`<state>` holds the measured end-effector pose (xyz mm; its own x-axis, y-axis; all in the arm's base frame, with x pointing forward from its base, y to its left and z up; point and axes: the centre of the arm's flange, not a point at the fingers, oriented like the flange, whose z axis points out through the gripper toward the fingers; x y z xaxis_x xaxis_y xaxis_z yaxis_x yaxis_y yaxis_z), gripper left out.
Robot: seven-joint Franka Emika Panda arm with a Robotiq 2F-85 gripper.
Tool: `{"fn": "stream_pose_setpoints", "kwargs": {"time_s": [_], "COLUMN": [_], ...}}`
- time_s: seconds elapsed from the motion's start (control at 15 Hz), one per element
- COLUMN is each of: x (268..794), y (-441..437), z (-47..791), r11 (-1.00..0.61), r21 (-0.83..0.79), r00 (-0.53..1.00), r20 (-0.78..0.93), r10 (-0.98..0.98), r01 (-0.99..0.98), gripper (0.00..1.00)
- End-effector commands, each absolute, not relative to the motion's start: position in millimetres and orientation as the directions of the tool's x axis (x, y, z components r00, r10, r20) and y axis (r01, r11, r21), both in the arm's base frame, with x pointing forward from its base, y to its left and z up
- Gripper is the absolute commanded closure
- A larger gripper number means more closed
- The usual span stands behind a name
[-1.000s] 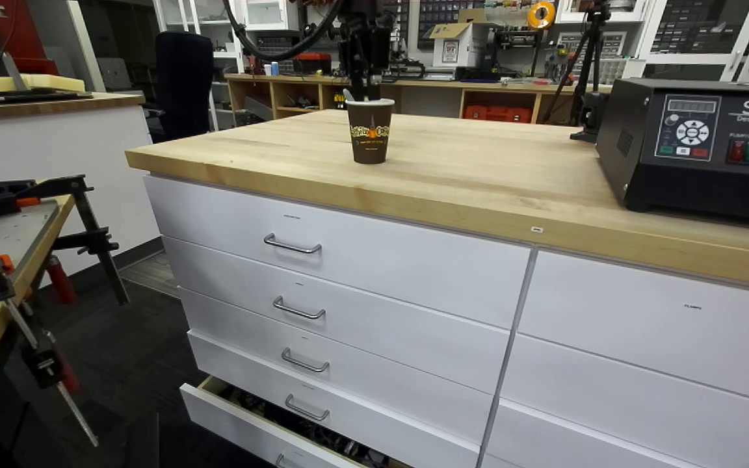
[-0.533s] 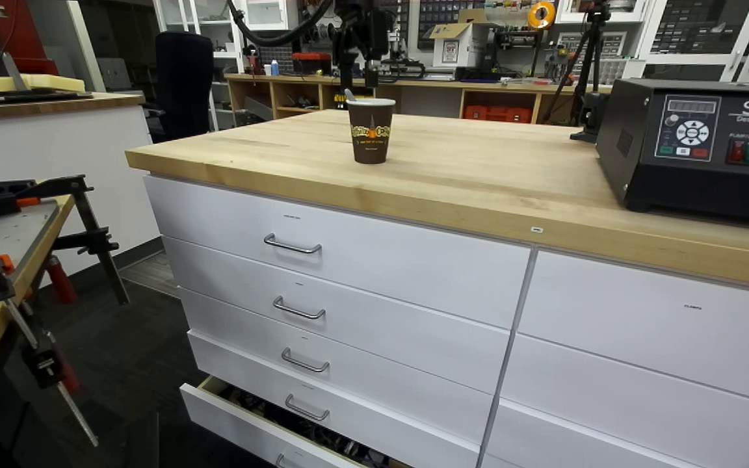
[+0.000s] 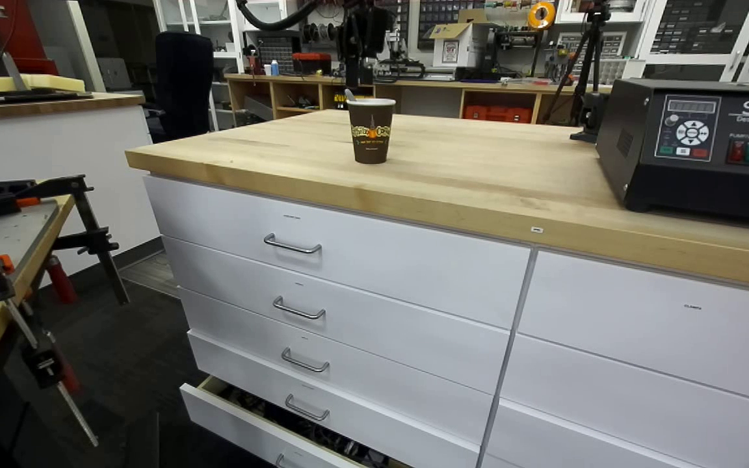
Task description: Remove the pen from the cup.
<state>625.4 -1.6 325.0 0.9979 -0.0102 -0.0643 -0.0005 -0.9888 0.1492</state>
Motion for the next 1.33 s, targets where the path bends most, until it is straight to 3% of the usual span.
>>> {"fn": "stream_pose_setpoints", "kwargs": {"time_s": [0.0, 0.27, 0.33, 0.4, 0.53, 0.6, 0.67, 0.87, 0.93, 1.07, 1.13, 1.2, 1.27], "x": [625.9, 624.7, 624.6, 625.1, 625.2, 625.4, 625.7, 626.2, 625.8, 626.1, 626.4, 626.0, 625.7], "y": [-5.3, -9.9, -10.8, -12.1, -13.9, -14.2, -14.0, -11.6, -10.1, -9.0, -8.8, -8.9, -9.4], "z": [333.1, 332.8, 333.1, 333.6, 333.0, 332.2, 330.7, 327.7, 326.2, 323.8, 322.6, 321.5, 320.6], "r11": [-0.988, -0.989, -0.989, -0.989, -0.991, -0.993, -0.995, -0.999, -0.999, -0.999, -1.000, -1.000, -1.000], "r21": [0.156, 0.149, 0.148, 0.144, 0.130, 0.114, 0.098, 0.044, 0.031, 0.019, 0.017, 0.021, 0.021], "r00": [0.994, 0.987, 0.986, 0.985, 0.985, 0.985, 0.985, 0.985, 0.985, 0.985, 0.985, 0.986, 0.987], "r20": [-0.109, -0.159, -0.165, -0.166, -0.170, -0.168, -0.168, -0.170, -0.170, -0.170, -0.170, -0.165, -0.162], "r10": [-0.025, -0.033, -0.036, -0.037, -0.039, -0.039, -0.039, -0.037, -0.035, -0.028, -0.026, -0.023, -0.020], "r01": [-0.008, -0.009, -0.012, -0.013, -0.017, -0.020, -0.022, -0.030, -0.030, -0.025, -0.024, -0.019, -0.016], "gripper": [0.20, 0.01, 0.26, 0.36, 0.43, 0.25, 0.15, 0.01, 0.00, 0.27, 0.28, 0.06, 0.18]}}
